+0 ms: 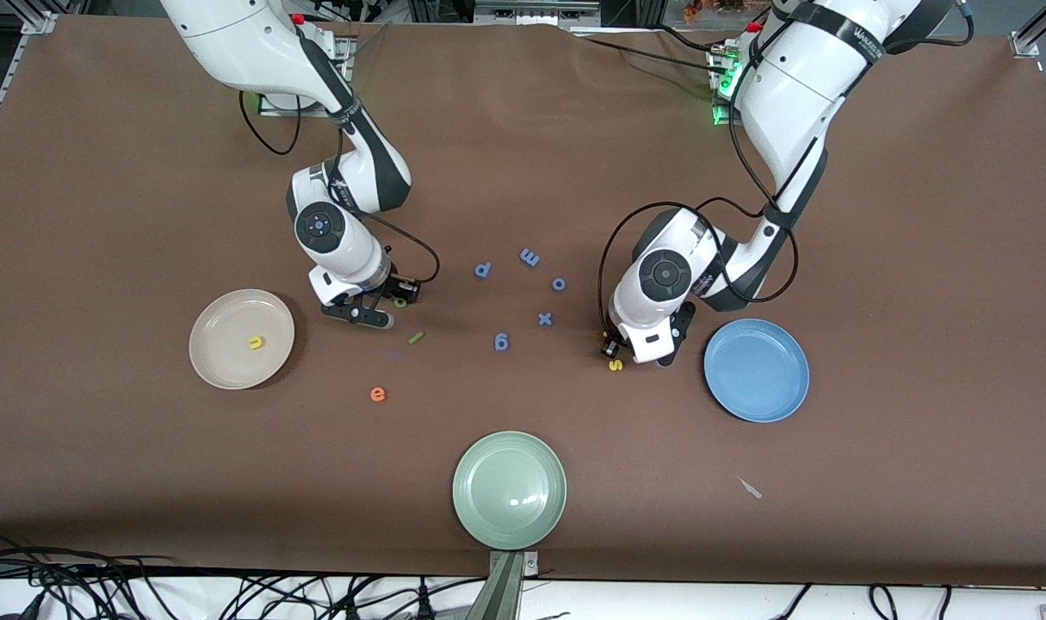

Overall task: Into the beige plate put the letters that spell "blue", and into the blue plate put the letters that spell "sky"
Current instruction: 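Carry the yellow k over the blue plate while the right gripper grasps green a, then release the k onto the blue plate while the right gripper carries green a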

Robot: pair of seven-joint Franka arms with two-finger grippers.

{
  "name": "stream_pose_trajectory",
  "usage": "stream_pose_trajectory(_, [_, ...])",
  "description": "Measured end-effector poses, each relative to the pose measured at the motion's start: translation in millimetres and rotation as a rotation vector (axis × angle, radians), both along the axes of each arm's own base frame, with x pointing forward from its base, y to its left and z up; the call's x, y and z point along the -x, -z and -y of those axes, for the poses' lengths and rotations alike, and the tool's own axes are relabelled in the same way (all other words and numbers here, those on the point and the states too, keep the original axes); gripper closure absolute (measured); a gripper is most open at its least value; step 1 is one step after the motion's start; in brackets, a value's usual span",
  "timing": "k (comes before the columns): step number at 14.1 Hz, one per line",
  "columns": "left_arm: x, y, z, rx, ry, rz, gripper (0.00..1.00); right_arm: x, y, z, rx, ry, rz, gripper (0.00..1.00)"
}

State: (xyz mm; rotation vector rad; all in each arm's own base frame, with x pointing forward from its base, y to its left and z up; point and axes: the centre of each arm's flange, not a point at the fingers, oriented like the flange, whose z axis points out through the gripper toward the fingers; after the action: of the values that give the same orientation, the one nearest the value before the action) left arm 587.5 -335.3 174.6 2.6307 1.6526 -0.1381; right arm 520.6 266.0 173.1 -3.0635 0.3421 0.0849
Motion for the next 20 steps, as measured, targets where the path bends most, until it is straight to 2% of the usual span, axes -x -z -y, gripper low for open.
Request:
stream_pose_trajectory(5, [-12.5,-37.0,-11.2,-0.023,-0.001,0.001,0.77,-1.0,-1.0,-1.2,-0.003,-0.001,0.006,0.59])
stream_pose_trajectory(10, [-37.1,-82.3,-78.5,-0.062,0.112,-0.029,0.77,-9.6,-5.2,-4.9,-0.011,0.000,0.022,0.64])
stream_pose_trajectory(14, [-59.5,-75.8,-162.3,-0.049,0.253,-0.053,0.77,-18.5,-12.4,-5.2,-0.005,0.001,0.005,0.64])
stream_pose_trajectory(19, [-64.8,-42.1,-223.3,-0.017,0.377,-0.098,0.76,-56.0,-42.6,26.9,0.037,-0.046,-0.045,0.64])
stream_pose_trajectory(20, [-64.2,-33.9,-227.2,-0.009,0.400,-0.107,0.72,-64.2,-48.8,39.3,0.046,-0.071,-0.049,0.64])
